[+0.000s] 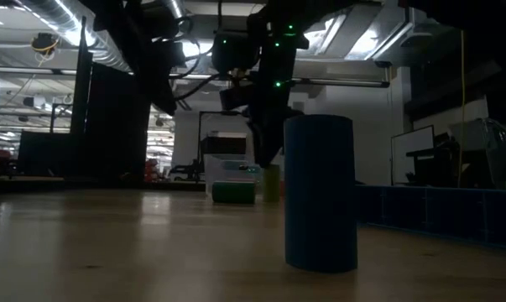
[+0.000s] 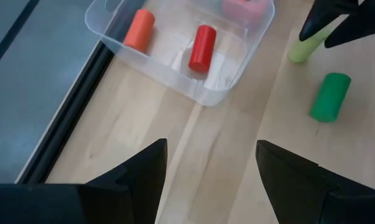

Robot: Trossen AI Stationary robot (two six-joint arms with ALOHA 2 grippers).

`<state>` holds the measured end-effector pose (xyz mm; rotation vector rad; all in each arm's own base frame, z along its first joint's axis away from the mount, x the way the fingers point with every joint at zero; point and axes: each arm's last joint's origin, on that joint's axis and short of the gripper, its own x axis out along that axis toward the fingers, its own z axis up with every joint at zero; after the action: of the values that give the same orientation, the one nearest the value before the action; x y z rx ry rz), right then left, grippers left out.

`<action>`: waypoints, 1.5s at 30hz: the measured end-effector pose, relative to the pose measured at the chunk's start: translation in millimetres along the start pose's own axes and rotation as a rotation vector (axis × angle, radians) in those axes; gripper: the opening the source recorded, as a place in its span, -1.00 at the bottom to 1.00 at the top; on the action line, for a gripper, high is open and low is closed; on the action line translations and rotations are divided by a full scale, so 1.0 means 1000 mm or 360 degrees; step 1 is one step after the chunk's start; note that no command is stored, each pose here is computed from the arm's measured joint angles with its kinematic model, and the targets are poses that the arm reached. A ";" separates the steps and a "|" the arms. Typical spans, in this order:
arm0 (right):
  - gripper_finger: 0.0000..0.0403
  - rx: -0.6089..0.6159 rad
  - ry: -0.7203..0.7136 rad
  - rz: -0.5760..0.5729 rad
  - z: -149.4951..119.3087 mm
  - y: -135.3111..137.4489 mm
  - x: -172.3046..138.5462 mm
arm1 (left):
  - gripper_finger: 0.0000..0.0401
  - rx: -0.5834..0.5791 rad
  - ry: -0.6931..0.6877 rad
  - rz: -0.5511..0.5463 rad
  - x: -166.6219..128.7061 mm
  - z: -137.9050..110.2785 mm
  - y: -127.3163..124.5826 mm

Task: Sort blocks by size
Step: Put the light green cylindrical block into the left transparent bin

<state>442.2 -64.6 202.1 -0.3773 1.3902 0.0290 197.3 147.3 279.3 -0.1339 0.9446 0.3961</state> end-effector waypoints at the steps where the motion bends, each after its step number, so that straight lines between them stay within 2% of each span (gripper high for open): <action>1: -0.18 0.0005 0.0008 0.0002 -0.001 -0.001 0.000 | 0.15 0.0003 -0.0004 -0.0002 0.000 0.000 0.000; 20: -0.18 0.0126 0.0124 0.0003 -0.009 -0.002 0.001 | 0.15 0.0004 -0.0002 -0.0014 0.001 0.001 -0.003; 36: -0.18 0.0158 0.0072 0.0036 -0.009 -0.008 0.002 | 0.15 0.0004 -0.0002 -0.0015 0.001 0.001 -0.003; 45: -0.18 0.0146 0.0139 0.0057 -0.009 -0.005 0.017 | 0.15 0.0003 -0.0001 -0.0016 0.001 0.001 -0.003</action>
<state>438.2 -75.5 186.0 -0.2800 1.4789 -0.0224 199.3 145.0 279.0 -0.1365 0.9434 0.3861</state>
